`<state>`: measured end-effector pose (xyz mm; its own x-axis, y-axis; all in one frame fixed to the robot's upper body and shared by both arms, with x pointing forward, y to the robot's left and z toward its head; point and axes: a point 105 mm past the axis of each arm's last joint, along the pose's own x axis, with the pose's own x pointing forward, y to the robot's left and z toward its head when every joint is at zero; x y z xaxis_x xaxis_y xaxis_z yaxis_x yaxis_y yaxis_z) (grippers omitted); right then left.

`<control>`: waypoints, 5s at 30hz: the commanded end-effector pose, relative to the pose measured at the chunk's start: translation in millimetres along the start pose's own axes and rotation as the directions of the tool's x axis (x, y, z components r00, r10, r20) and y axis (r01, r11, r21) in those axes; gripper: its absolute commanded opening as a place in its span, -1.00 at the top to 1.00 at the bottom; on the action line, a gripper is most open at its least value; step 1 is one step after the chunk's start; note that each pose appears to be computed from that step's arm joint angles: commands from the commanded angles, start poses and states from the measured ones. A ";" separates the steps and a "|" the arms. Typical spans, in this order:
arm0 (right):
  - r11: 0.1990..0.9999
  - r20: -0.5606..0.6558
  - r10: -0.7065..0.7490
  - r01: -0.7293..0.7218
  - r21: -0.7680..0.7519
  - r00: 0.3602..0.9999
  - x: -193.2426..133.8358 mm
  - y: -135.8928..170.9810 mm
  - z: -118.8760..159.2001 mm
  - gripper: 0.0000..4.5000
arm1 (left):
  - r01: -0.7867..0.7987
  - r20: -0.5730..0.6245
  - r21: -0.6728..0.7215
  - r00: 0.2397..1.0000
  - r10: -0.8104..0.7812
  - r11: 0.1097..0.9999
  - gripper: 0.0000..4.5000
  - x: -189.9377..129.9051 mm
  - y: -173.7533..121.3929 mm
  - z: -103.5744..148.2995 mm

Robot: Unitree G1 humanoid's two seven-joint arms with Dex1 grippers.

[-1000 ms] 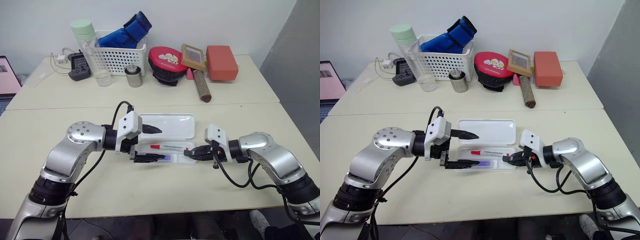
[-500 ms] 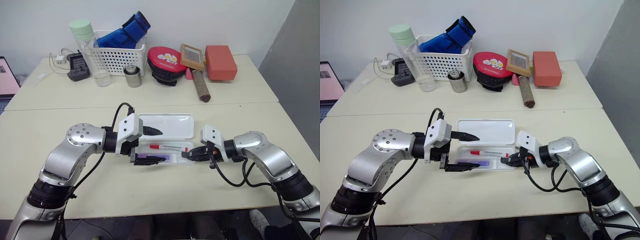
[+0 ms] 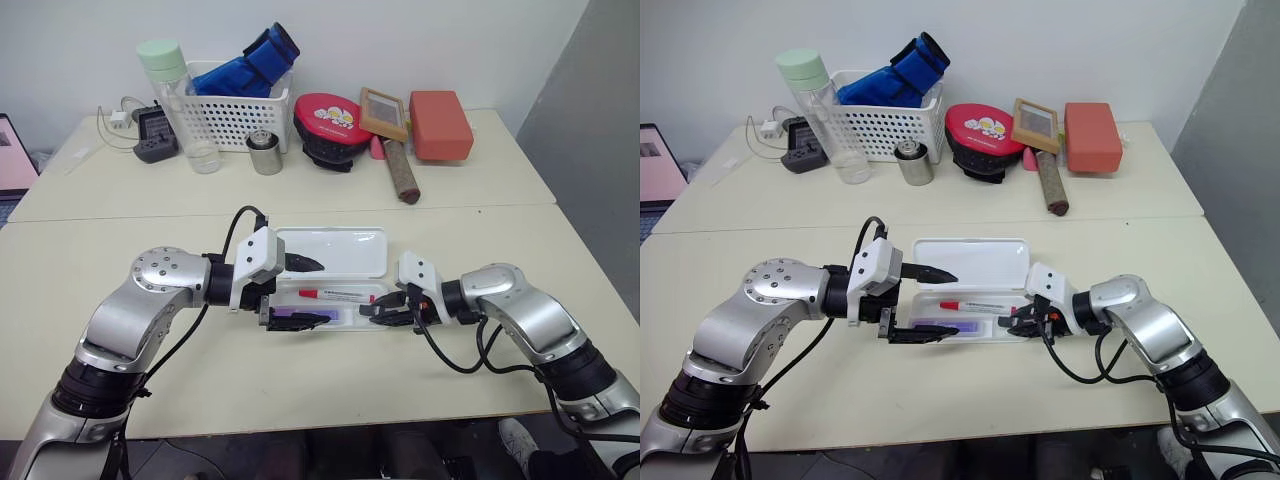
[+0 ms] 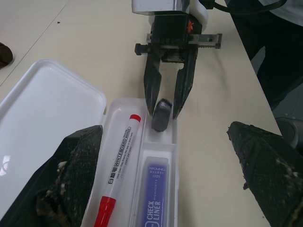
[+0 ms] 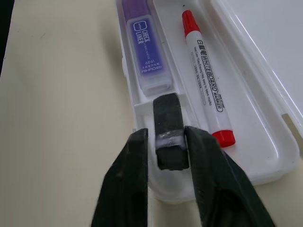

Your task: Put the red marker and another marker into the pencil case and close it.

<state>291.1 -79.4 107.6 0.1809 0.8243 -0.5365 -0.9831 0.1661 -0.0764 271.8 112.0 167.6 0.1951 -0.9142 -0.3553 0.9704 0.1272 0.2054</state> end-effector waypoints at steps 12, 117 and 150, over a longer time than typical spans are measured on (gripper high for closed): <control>1.000 0.192 0.024 -0.022 -0.014 0.981 -22.3 -5.4 41.2 -0.99 | -0.057 0.040 0.025 0.998 0.056 0.998 -1.00 -3.8 3.4 12.9; 0.906 -0.047 0.285 -0.285 -0.314 0.957 26.2 -15.6 62.0 0.98 | -0.233 0.010 -0.082 0.972 0.235 0.969 -1.00 -62.8 -11.9 21.1; 0.947 0.413 -0.321 0.293 0.130 0.852 -38.6 -80.3 62.1 0.98 | -0.639 0.021 -0.215 0.753 0.658 0.739 -1.00 -95.9 54.3 -8.7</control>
<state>355.0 -67.0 178.6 0.3415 0.9267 -0.1569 -0.9382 0.3261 -0.1158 291.1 187.1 196.7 0.6587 -0.7342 -0.1646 0.7524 0.6438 0.1395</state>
